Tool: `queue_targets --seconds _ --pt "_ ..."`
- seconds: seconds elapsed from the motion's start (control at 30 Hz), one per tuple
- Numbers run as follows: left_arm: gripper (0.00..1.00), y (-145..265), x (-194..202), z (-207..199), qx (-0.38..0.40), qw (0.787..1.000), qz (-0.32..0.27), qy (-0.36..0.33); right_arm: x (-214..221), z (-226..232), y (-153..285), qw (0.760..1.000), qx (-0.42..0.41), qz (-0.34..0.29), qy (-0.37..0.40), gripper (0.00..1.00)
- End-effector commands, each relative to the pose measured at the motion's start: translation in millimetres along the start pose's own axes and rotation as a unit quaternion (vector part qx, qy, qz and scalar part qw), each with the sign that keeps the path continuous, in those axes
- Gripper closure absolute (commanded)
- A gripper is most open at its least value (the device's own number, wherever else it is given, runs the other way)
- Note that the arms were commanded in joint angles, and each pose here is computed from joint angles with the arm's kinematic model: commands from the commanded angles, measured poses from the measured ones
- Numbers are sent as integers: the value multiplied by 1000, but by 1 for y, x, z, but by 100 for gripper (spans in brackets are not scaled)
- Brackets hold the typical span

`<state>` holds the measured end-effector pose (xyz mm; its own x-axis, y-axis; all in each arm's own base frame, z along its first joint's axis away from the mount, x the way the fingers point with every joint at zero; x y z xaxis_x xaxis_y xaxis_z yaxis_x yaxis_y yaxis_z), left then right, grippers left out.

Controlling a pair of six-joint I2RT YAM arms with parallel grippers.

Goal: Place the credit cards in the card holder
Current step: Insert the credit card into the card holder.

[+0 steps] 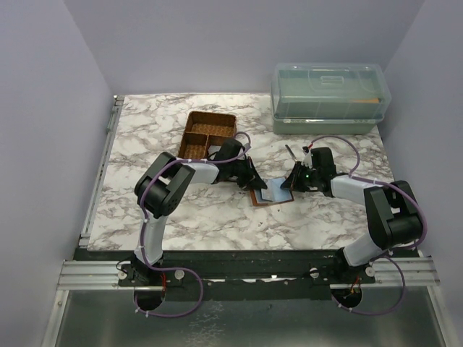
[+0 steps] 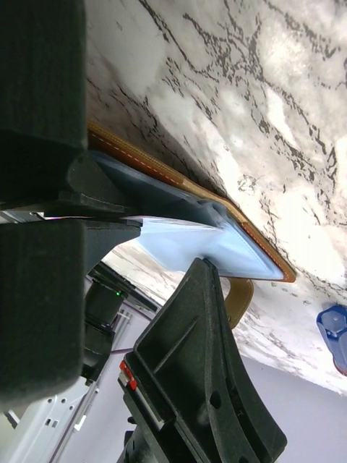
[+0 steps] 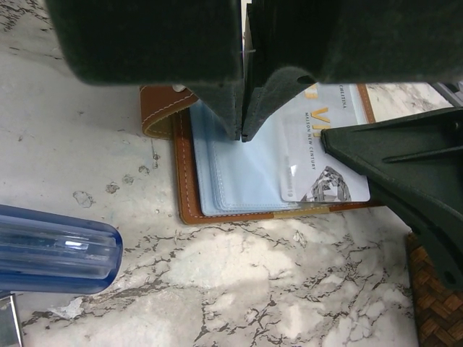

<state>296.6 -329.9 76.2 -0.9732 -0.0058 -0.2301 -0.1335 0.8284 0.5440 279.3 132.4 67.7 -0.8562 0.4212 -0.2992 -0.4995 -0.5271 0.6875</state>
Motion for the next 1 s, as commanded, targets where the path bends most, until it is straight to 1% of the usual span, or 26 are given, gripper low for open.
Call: queue_targets --seconds 0.0,0.1,0.33,0.6,0.77,0.83,0.97 --pt "100 -3 -8 11 -14 999 -30 14 6 -8 -4 1000 14 19 -12 95" --pt "100 -4 -6 7 6 999 -30 20 6 -8 -3 1000 14 16 -18 95" --pt "100 -8 -4 6 17 999 -34 16 11 -9 -5 999 12 26 -35 94" --pt "100 -15 4 11 13 1000 -23 4 4 -3 12 999 37 10 -22 84" --pt "100 -15 8 13 1 1000 -10 -9 4 -7 20 998 61 -3 -15 81" --pt "100 -16 9 14 -12 1000 -1 -22 5 -9 21 998 64 -3 -15 80" --pt "100 -14 10 12 -15 1000 4 -24 7 -14 18 997 74 -2 -15 79"
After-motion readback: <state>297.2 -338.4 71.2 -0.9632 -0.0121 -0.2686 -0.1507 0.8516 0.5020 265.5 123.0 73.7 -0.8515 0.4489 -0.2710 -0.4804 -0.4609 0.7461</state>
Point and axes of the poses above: each gripper's point midway between its finger pads, its own y axis back along the fingers, its own z axis along the line the jaws close on, x = y × z, the point moved 6 cm from there along y, back along the fingers, and after that the axes turned 13 degrees about -y, right-handed, at the moved point
